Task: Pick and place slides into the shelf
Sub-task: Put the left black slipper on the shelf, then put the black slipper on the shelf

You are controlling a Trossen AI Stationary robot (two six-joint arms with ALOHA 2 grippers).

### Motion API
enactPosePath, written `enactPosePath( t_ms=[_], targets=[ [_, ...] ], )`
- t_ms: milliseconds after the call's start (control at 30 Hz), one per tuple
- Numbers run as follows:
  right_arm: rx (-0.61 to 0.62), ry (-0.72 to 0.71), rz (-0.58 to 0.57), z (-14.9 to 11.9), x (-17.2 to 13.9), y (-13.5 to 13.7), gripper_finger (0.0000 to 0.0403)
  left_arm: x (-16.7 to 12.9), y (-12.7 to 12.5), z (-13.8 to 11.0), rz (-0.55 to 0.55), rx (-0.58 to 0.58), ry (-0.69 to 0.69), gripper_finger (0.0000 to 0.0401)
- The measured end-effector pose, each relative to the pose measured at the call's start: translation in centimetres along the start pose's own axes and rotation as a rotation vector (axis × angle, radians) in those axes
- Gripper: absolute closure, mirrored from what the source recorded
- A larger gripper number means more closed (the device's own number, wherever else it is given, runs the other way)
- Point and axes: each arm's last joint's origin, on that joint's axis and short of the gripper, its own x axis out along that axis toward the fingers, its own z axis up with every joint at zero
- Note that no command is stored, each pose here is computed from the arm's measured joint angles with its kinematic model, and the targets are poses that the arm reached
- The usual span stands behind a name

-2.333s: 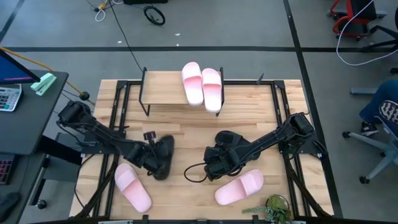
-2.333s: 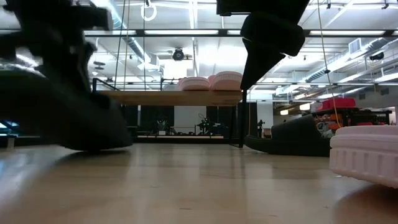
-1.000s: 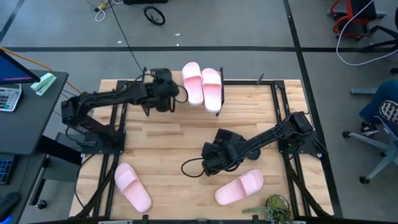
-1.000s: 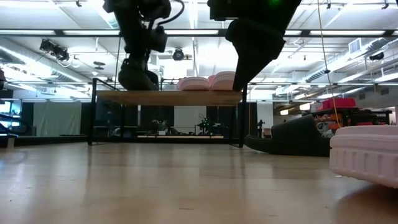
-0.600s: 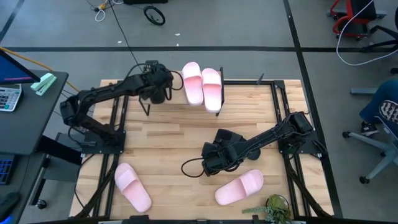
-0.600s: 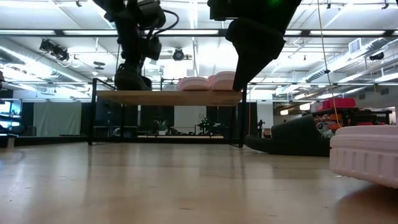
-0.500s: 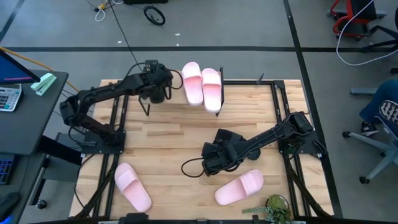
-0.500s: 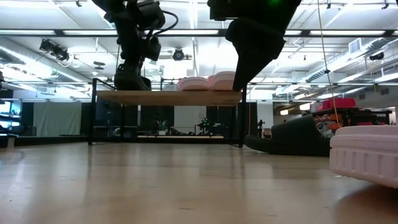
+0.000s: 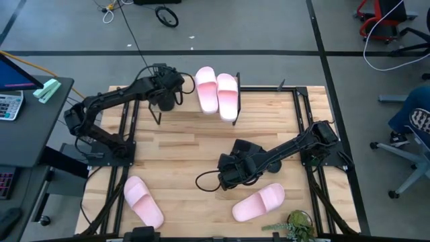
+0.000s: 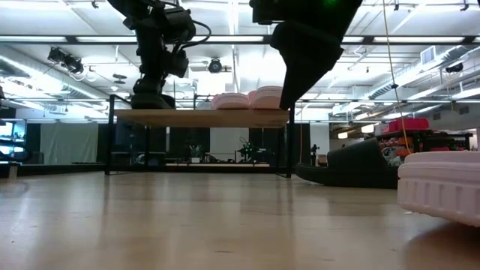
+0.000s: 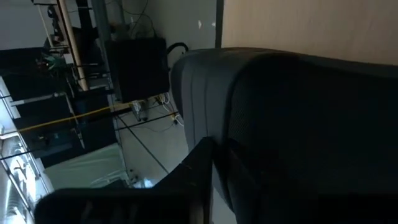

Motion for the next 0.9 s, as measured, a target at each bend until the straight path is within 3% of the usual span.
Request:
enactPosePath(
  t_ms=[400, 567, 900],
  targets=[
    [0.002, -0.002, 0.001, 0.0, 0.0, 0.0, 0.0373, -0.1, -0.3, -1.0, 0.069, 0.072, 0.155, 0.0312],
    [0.002, -0.003, 0.002, 0.0, 0.0, 0.0, 0.0373, -0.3, -0.4, -0.9, 0.073, 0.035, 0.148, 0.029],
    [0.001, -0.003, 0.002, 0.0, 0.0, 0.0, 0.0373, -2.7, -1.3, 0.2, 0.084, 0.103, 0.086, 0.0254]
  ],
)
